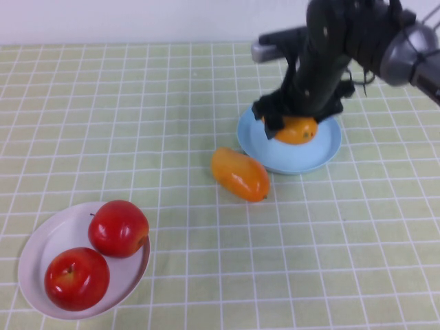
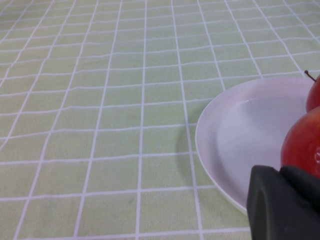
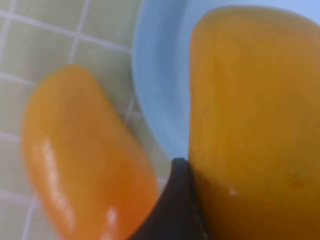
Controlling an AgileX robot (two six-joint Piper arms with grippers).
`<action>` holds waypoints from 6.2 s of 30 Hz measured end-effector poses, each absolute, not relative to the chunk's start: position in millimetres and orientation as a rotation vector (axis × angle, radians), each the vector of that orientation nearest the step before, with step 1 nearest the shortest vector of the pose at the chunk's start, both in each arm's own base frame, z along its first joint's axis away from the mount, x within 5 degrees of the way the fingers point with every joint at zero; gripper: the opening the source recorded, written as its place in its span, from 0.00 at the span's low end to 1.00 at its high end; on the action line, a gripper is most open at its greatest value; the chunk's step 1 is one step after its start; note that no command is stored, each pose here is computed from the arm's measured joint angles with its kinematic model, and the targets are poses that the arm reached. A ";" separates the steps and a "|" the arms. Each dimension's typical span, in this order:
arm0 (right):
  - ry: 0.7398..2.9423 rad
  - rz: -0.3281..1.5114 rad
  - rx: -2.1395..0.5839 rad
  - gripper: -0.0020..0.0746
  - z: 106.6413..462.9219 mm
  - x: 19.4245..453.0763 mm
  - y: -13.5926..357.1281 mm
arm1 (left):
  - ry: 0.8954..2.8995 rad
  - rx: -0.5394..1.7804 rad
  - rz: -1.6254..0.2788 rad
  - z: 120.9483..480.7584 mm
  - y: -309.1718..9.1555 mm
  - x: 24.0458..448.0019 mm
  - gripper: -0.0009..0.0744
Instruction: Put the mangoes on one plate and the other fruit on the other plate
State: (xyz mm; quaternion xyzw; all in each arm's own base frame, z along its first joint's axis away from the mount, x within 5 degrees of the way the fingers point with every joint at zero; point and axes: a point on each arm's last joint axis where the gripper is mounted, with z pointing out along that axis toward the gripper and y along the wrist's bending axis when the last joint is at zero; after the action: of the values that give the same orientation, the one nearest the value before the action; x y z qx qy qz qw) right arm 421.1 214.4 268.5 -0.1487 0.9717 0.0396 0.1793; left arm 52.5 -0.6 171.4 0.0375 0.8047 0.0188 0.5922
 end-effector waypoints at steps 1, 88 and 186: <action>2.745 0.123 -0.412 0.75 262.1 422.5 213.2 | 1.872 0.087 0.044 171.4 -0.6 52.5 0.02; 2.626 0.043 -0.231 0.77 277.8 463.8 159.4 | 1.872 0.087 0.044 171.4 -0.6 52.5 0.02; 1.623 0.074 0.023 0.01 194.2 56.8 1.7 | 1.872 0.087 0.044 171.4 -0.6 52.5 0.02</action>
State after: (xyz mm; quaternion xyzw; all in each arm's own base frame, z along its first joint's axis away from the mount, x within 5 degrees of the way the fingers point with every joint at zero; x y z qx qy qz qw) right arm 56.8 1.7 194.2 0.0102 0.7252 0.0332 0.6877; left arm 52.5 -0.6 171.4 0.0375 0.8047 0.0188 0.5922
